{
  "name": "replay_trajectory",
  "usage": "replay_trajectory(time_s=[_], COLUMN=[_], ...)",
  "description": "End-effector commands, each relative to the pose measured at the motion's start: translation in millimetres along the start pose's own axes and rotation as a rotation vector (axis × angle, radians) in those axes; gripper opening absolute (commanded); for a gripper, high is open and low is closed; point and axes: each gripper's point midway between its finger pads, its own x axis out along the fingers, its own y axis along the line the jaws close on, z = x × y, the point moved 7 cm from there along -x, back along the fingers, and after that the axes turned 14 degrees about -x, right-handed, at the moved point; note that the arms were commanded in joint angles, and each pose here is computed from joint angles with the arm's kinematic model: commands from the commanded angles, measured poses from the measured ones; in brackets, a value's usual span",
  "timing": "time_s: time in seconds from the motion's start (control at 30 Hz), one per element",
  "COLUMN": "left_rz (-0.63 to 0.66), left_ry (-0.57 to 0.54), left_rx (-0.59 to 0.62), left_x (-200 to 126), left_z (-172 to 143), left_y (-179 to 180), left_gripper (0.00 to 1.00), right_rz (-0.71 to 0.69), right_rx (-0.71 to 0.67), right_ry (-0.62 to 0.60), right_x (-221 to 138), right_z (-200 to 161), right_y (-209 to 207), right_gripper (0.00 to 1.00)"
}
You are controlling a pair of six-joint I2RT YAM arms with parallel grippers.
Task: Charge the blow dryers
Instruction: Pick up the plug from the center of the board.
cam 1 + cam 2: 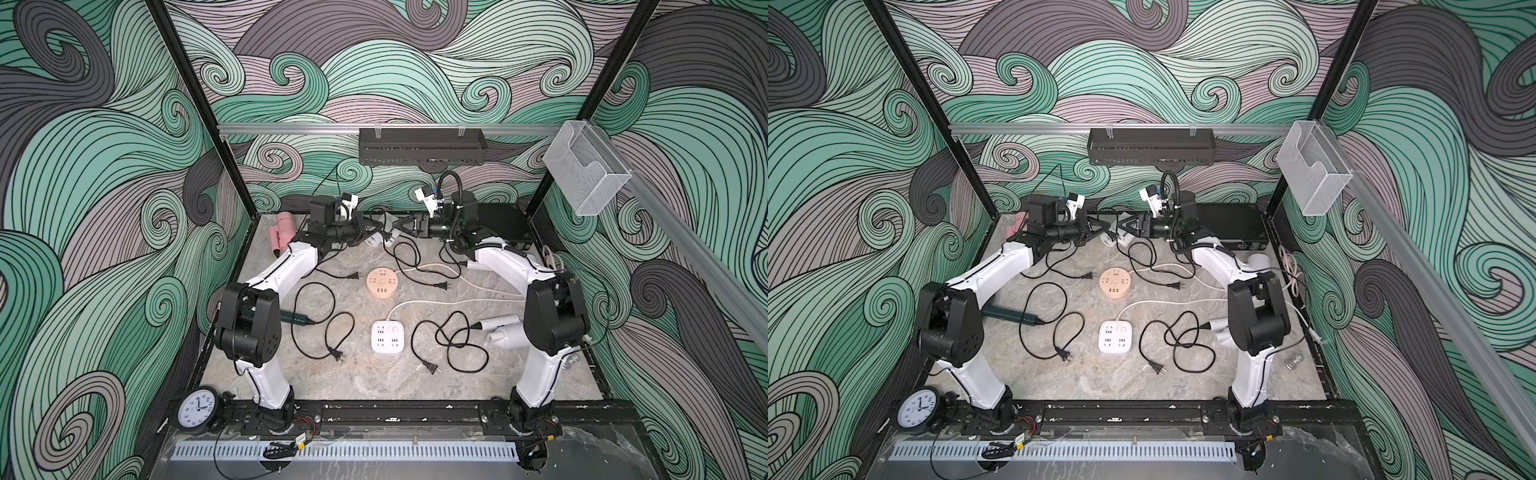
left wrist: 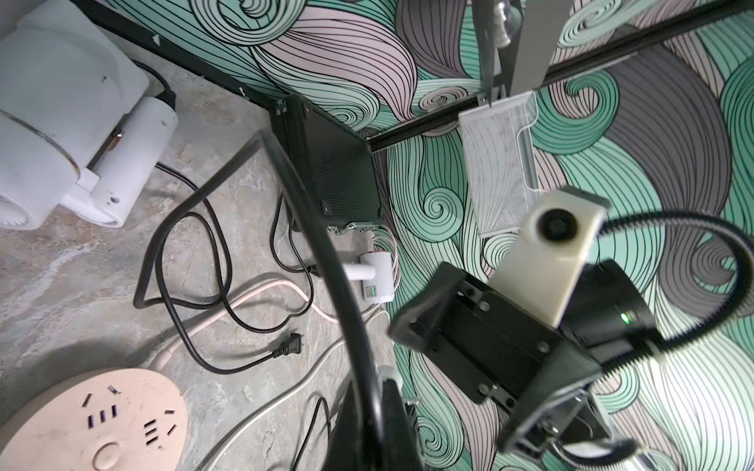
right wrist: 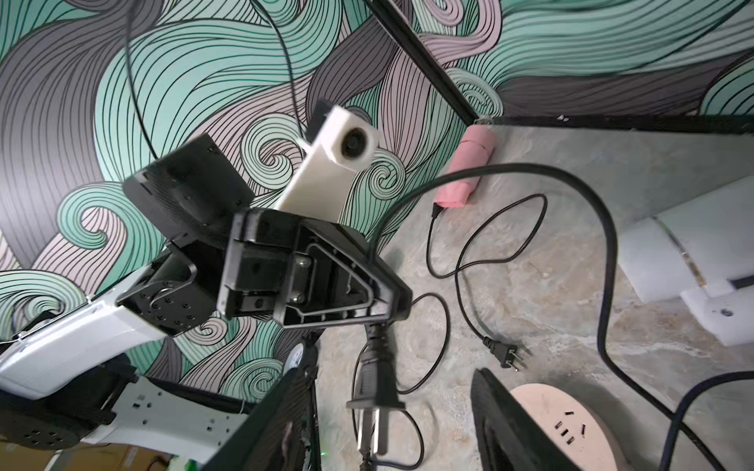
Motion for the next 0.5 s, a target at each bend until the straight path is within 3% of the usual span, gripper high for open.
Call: replay_trajectory(time_s=[0.0, 0.23, 0.47], left_rz=[-0.02, -0.008, -0.005], left_ry=[0.047, 0.052, 0.069], left_rx=[0.144, 0.178, 0.199], left_x=[-11.9, -7.3, -4.7], left_z=[-8.5, -6.1, -6.1], left_y=[-20.3, -15.8, -13.8], left_gripper=[0.03, 0.03, 0.02], right_rz=[0.17, 0.216, 0.234], right_rx=[0.081, 0.097, 0.12], right_ry=[0.112, 0.13, 0.166], right_x=[13.4, 16.1, 22.8], right_z=[-18.9, -26.2, -33.4], right_y=[10.7, 20.5, 21.6], right_gripper=[0.64, 0.58, 0.44])
